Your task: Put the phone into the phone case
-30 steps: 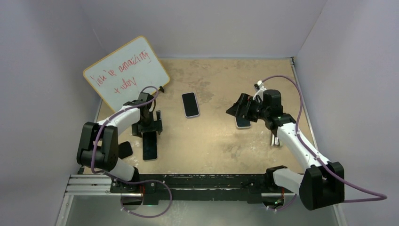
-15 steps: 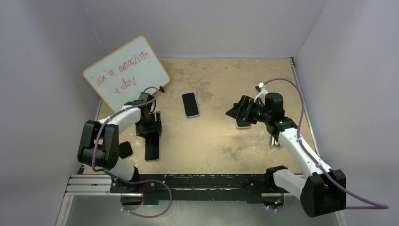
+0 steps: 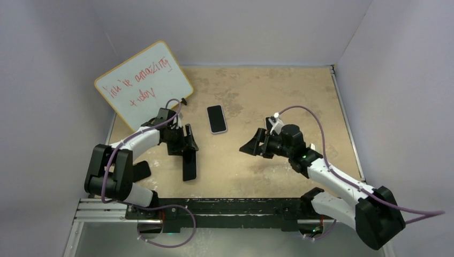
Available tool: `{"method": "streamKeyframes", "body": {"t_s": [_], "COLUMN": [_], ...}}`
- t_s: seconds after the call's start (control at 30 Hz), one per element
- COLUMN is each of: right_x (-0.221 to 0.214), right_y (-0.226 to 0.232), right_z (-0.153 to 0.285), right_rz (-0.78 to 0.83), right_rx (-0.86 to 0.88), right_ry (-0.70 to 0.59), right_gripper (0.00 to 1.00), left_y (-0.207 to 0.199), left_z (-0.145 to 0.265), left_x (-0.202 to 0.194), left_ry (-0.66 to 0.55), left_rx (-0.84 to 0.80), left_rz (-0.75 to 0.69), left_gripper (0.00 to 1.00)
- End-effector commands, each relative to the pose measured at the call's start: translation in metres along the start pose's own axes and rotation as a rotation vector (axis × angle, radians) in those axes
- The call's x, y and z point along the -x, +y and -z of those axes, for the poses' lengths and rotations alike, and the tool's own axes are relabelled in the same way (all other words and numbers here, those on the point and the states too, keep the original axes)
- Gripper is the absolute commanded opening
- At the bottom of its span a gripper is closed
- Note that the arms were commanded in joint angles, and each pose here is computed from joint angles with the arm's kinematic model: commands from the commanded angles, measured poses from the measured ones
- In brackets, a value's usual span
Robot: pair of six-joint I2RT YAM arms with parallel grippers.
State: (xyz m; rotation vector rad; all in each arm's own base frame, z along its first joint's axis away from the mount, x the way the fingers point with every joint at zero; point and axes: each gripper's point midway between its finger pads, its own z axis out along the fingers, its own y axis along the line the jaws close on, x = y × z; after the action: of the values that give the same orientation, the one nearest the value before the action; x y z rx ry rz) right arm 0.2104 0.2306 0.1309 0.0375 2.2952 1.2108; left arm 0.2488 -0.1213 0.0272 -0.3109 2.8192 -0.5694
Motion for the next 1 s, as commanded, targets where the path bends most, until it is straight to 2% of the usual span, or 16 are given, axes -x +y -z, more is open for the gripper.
{"method": "streamKeyframes", "body": {"t_s": [0.0, 0.13, 0.23, 0.4, 0.8, 0.97], "right_x": [-0.004, -0.016, -0.025, -0.049, -0.074, -0.086], "right_y": [0.03, 0.05, 0.064, 0.09, 0.067, 0.067], "right_z": [-0.02, -0.038, -0.053, -0.08, -0.129, -0.138], "right_rz": [-0.056, -0.066, -0.042, -0.003, 0.076, 0.08], "right_rx": [0.129, 0.184, 0.198, 0.195, -0.01, 0.007], "right_ry": [-0.091, -0.093, -0.069, -0.006, 0.088, 0.125], "right_gripper": [0.86, 0.75, 0.73, 0.67, 0.54, 0.47], "left_y": [-0.039, -0.053, -0.062, -0.065, -0.075, -0.076], "left_z": [-0.007, -0.004, -0.002, 0.001, 0.005, 0.005], "left_x": [-0.006, -0.006, -0.008, -0.007, -0.007, -0.01], "left_ry": [0.011, -0.01, -0.009, -0.039, -0.037, -0.032], "left_rx": [-0.18, -0.22, -0.285, -0.304, -0.361, -0.38], "left_rz": [0.024, 0.024, 0.037, 0.045, 0.048, 0.051], "left_gripper": [0.44, 0.43, 0.43, 0.41, 0.39, 0.38]}}
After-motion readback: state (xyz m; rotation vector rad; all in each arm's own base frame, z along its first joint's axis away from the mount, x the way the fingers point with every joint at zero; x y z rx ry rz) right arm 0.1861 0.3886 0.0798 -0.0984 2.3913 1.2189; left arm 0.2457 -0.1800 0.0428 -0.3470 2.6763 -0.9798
